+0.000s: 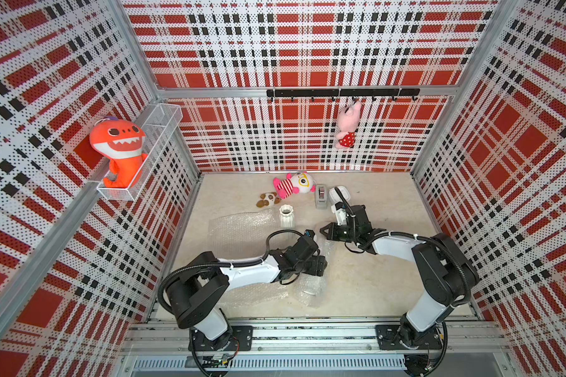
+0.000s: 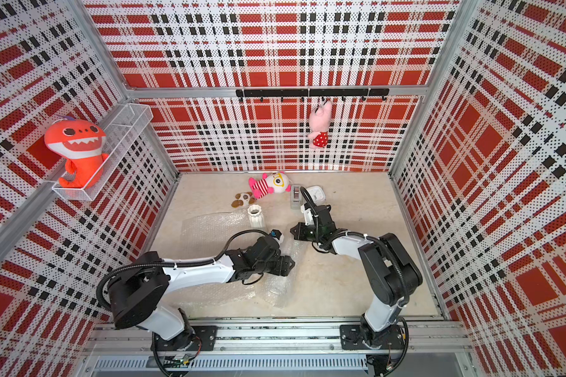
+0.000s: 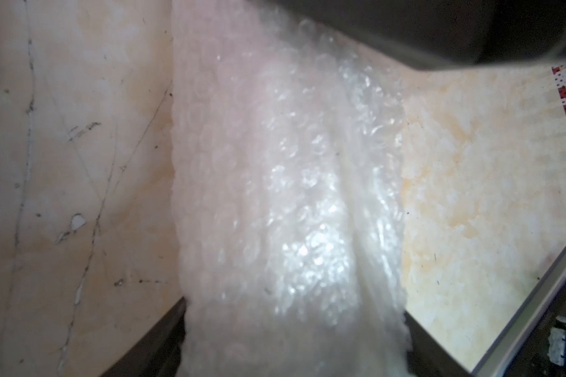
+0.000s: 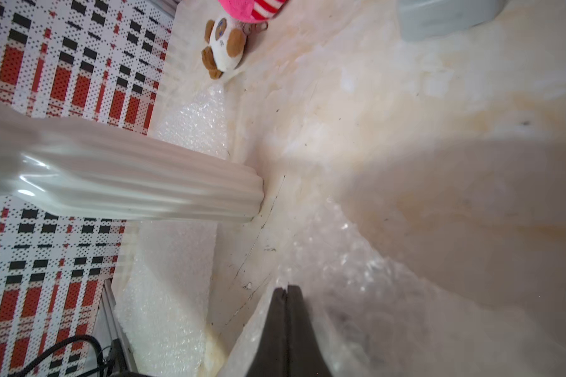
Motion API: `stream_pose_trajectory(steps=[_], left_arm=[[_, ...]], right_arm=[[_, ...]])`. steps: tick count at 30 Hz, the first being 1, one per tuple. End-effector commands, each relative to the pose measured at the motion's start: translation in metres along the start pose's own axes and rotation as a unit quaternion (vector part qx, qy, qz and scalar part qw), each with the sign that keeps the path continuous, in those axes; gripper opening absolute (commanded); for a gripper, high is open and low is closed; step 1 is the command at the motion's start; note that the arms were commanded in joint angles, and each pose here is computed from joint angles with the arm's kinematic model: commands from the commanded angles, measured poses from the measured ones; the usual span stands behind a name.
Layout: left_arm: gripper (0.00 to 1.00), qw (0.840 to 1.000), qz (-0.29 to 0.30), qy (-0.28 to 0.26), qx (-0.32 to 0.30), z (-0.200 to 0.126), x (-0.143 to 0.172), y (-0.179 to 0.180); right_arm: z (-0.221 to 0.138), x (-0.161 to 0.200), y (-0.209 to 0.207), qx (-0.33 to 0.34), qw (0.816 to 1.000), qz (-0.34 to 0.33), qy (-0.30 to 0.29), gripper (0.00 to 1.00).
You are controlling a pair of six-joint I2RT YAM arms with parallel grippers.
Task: Wrap vases in bubble wrap
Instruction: Wrap the vase in bubble wrap.
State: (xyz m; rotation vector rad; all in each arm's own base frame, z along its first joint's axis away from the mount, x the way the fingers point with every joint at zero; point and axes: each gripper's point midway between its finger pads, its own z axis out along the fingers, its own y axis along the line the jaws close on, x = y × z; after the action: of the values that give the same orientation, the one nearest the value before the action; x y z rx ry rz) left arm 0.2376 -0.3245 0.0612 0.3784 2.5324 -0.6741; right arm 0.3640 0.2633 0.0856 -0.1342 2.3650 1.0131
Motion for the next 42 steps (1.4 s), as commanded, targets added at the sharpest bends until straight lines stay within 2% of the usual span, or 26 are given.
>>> stream_pose_trajectory(steps=[1,5,8,13,20,26,30,37,42], left_arm=[[0.66,0.999,0.036,0.019,0.019,-0.004,0.012,-0.002],[0.73,0.999,0.043,0.007,0.022,-0.008,0.007,0.002],[0.86,0.999,0.045,-0.003,0.025,-0.011,0.001,0.000],[0.99,0.998,0.035,-0.039,0.042,-0.024,-0.014,-0.007],[0.98,0.998,-0.012,-0.069,-0.004,-0.031,-0.025,0.005],[0.98,0.998,-0.004,-0.059,0.003,-0.023,-0.024,-0.001],[0.98,0.997,0.001,-0.067,0.030,-0.023,-0.027,-0.015],[0.99,0.998,0.010,-0.054,0.004,-0.023,-0.016,0.003],[0.90,0.998,0.007,-0.056,0.027,-0.026,-0.015,0.004]], right_arm=[[0.006,-0.004,-0.012,0.035,0.999,-0.031,-0.006,0.02],[0.007,0.002,-0.022,0.058,0.997,-0.043,0.009,0.03],[0.009,0.010,-0.029,0.070,0.997,-0.037,0.021,0.03],[0.011,0.016,-0.038,0.084,0.996,-0.027,0.017,0.02],[0.013,0.020,-0.040,0.092,0.996,-0.014,0.013,0.00],[0.009,0.012,-0.039,0.107,0.994,-0.016,-0.001,0.01],[0.007,0.010,-0.039,0.111,0.994,-0.013,-0.011,0.01],[0.000,-0.002,-0.030,0.107,0.993,-0.026,-0.031,0.02],[-0.005,-0.010,-0.022,0.099,0.993,-0.033,-0.046,0.06]])
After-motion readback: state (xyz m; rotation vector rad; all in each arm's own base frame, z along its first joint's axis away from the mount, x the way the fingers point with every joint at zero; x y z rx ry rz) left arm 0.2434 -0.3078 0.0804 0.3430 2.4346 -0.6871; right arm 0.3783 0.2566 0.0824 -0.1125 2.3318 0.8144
